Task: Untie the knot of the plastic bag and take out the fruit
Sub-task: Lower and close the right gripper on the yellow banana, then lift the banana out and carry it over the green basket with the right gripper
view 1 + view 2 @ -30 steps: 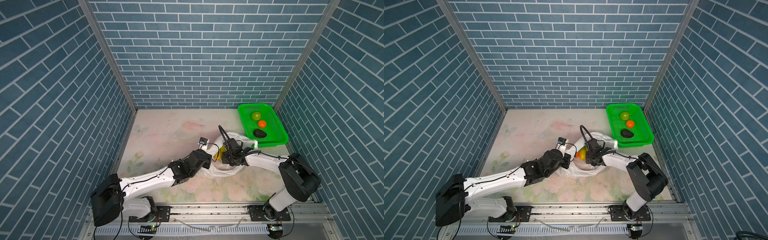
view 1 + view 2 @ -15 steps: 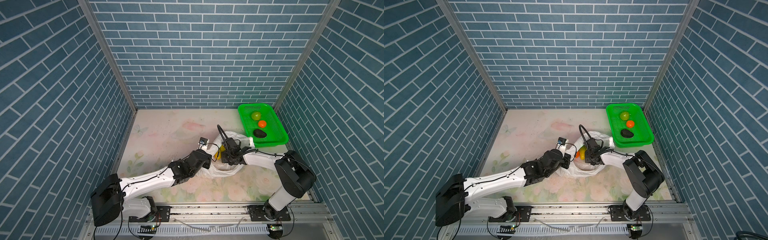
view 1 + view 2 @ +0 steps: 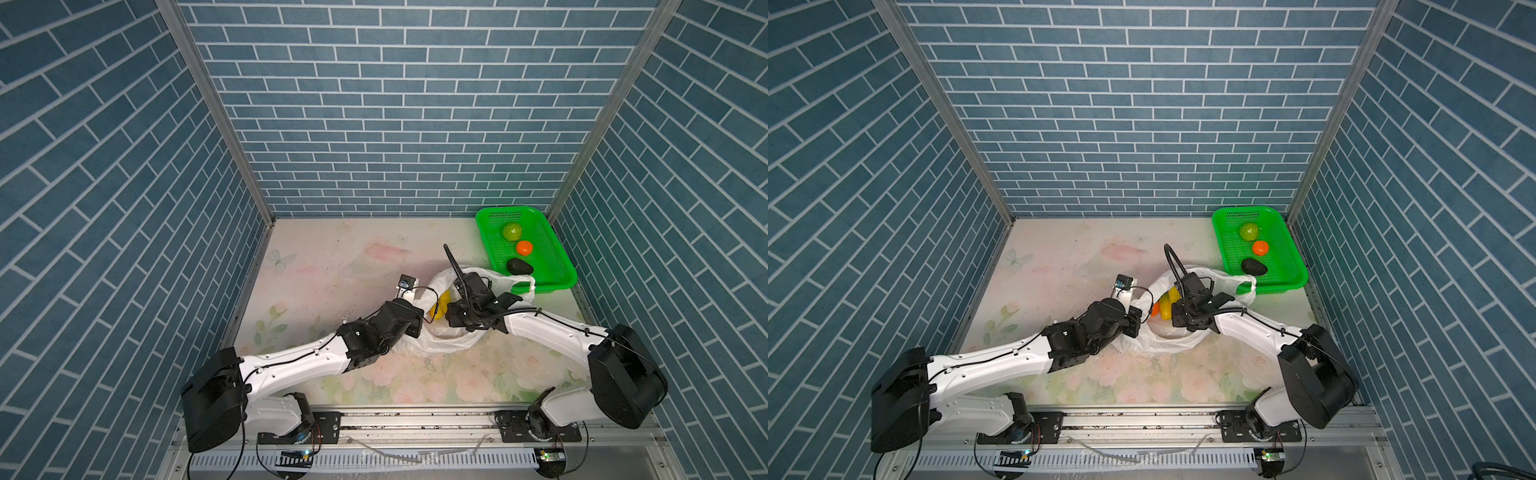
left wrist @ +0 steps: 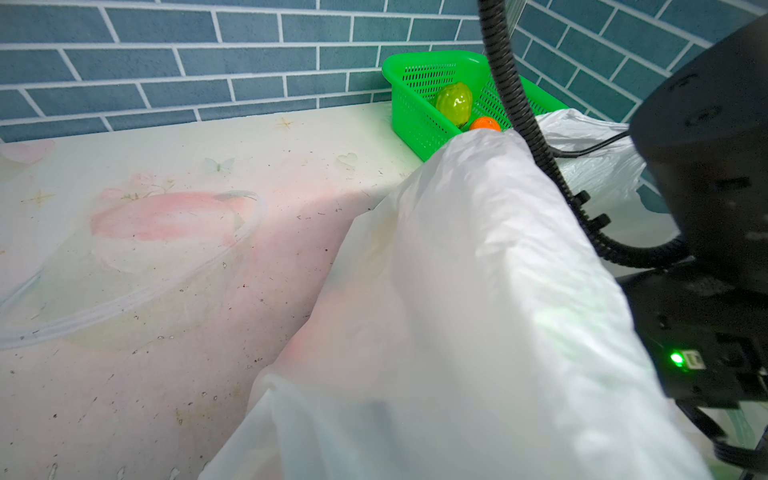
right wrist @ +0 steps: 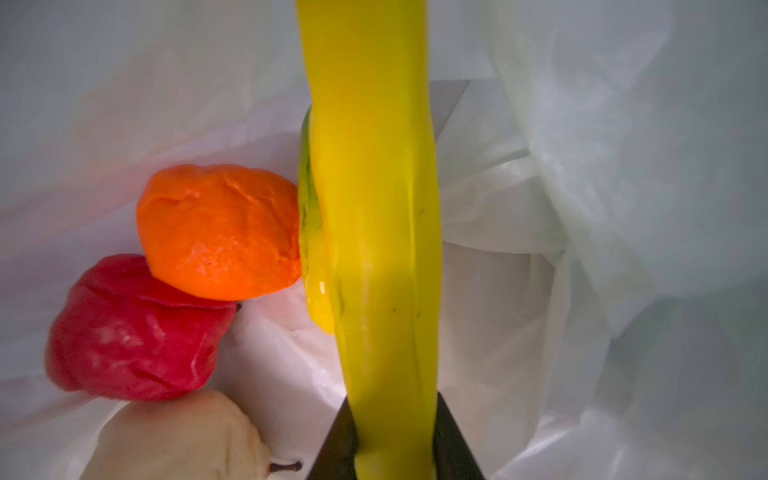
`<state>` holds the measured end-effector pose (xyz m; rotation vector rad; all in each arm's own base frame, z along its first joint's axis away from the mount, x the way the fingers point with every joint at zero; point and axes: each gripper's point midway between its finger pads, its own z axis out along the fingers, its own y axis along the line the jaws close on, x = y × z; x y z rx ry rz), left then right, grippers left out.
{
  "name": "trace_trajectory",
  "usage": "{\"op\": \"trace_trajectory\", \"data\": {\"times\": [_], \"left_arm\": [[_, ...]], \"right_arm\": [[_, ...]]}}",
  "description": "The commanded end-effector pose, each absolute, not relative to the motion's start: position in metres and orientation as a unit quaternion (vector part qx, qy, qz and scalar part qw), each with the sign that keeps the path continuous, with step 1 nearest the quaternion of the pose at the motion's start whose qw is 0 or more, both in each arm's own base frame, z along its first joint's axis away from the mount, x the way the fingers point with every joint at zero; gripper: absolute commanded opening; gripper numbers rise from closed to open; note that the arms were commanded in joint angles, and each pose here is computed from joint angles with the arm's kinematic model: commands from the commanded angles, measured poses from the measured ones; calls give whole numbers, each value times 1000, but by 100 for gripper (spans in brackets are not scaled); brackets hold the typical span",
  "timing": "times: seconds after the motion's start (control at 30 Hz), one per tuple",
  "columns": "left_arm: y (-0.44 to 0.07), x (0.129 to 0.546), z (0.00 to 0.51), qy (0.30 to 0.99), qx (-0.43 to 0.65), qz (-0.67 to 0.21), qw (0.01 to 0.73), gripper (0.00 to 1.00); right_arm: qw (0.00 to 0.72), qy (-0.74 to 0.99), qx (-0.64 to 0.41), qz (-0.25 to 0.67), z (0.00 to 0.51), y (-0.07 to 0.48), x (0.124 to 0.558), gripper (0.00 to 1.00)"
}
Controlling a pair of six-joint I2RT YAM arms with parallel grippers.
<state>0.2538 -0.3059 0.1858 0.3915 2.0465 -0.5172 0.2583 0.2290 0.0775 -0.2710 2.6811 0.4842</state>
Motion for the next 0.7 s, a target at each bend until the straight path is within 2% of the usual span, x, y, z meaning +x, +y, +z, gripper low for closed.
{"op": "trace_trajectory", "data": {"times": [0.0, 0.3, 0.67], "left_arm": [[-311, 254, 190, 833, 163, -218, 482, 0], [-313, 252, 186, 835, 167, -217, 478, 0], [-304, 257, 189, 835, 163, -194, 488, 0]], "right_arm": [[184, 953, -116, 212, 95, 241, 245, 23], [211, 936, -126, 250, 125, 249, 242, 23], [136, 946, -153, 252, 150, 223, 182, 23]]}}
